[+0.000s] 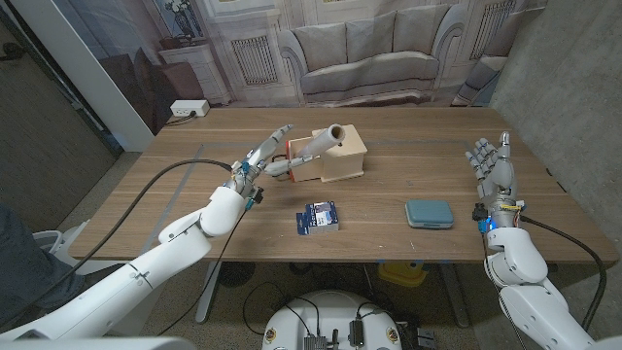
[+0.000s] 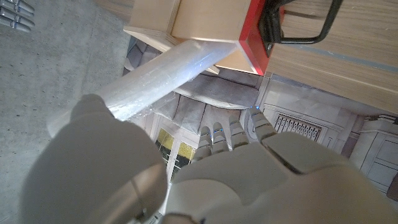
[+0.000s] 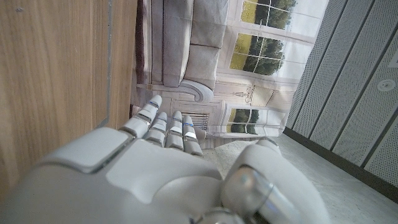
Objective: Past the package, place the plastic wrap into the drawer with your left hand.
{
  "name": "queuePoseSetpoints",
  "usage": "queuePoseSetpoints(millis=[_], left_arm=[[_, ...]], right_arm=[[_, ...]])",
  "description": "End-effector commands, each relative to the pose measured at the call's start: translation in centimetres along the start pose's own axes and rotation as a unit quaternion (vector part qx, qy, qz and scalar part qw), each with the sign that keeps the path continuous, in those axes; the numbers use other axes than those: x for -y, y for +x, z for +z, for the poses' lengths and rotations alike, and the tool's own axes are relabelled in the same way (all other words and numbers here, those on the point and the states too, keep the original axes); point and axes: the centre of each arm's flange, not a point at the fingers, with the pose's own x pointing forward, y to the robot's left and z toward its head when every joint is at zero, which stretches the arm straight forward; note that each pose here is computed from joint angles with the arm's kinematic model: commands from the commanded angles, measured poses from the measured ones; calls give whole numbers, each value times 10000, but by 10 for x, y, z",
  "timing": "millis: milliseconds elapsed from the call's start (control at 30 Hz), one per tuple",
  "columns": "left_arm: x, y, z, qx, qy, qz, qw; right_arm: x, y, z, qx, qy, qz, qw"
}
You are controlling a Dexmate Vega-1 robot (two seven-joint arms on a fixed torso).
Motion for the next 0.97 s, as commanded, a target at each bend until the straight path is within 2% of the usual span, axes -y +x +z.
queuePoseSetpoints(millis=[33, 500, 967], left_arm=[[-21, -15, -2, -56, 43, 298, 9995], [-40, -25, -2, -54, 140, 451, 9989], [-48, -36, -3, -126, 176, 515, 9984]], right_arm=[[-1, 1, 1, -38, -54, 4, 10000], [-4, -4, 0, 18, -11, -44, 10000], [-15, 4, -3, 21, 41, 48, 10000]])
